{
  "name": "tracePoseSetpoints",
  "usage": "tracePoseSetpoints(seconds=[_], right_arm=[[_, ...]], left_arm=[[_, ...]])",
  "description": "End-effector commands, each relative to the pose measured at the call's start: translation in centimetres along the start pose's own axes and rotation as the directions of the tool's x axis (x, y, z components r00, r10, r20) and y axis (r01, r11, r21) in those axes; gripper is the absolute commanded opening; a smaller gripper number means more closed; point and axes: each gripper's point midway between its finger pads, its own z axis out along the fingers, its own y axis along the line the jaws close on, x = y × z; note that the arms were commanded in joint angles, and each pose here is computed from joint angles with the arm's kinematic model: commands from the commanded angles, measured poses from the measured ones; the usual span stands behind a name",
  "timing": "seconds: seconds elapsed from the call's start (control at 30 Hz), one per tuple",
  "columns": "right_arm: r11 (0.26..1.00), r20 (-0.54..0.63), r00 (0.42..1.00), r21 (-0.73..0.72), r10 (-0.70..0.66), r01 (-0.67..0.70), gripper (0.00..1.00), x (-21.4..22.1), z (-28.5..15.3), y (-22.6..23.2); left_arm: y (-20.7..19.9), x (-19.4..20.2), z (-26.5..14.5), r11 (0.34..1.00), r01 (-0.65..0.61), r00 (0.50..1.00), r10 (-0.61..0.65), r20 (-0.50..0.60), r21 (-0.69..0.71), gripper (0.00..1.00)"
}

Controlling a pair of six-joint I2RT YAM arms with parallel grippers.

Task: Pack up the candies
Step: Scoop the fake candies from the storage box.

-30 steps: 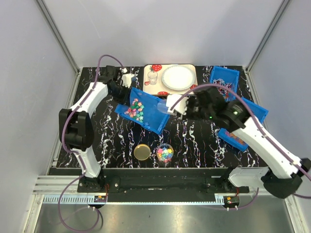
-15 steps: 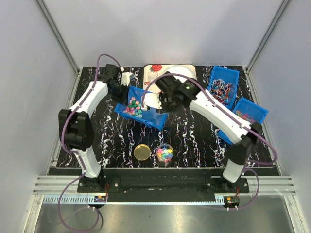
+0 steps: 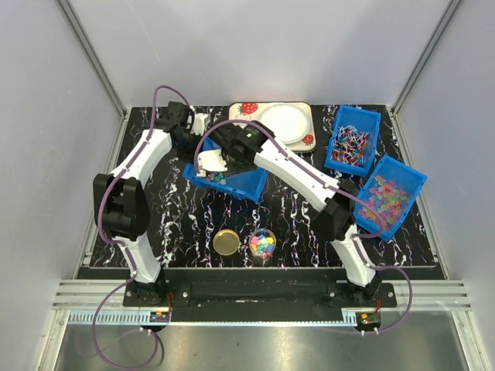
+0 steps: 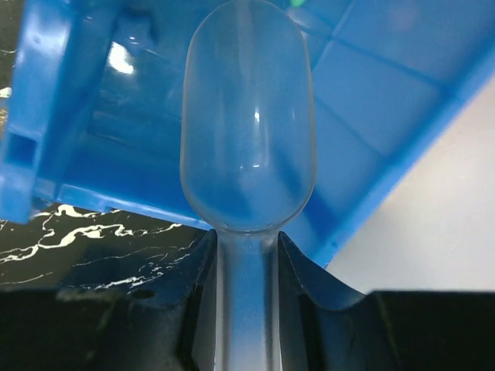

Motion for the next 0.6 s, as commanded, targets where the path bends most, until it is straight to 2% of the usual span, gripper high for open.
tracePoseSetpoints(seconds=[0.0, 0.37, 0.47, 0.57], right_arm=[[0.968, -0.212, 0.96, -0.209, -0.181, 0.136, 0.0, 4.6, -2.2, 4.6], [0.937, -0.25, 0.942, -0.319, -0.225, 0.139, 0.0, 5.5, -1.0, 8.0], [0.931, -0.233, 0.948, -0.34, -0.218, 0.131, 0.0, 4.7, -0.2, 8.6], [0.936, -0.165, 0.972, -0.335, -0.169, 0.106, 0.0, 2.8, 0.4, 8.3]], left_arm=[[-1.1, -3.1, -2.4, 1.0, -0.001, 0.989, -0.001, 0.145, 0.016, 0.0], [-1.1, -3.7, -3.4, 1.0, 0.02, 0.984, -0.02, 0.179, 0.002, 0.0], [-1.3, -3.7, -3.5, 1.0, 0.02, 0.983, -0.021, 0.182, 0.008, 0.0], [-1.4, -3.6, -3.5, 1.0, 0.02, 0.983, -0.022, 0.184, 0.014, 0.0]])
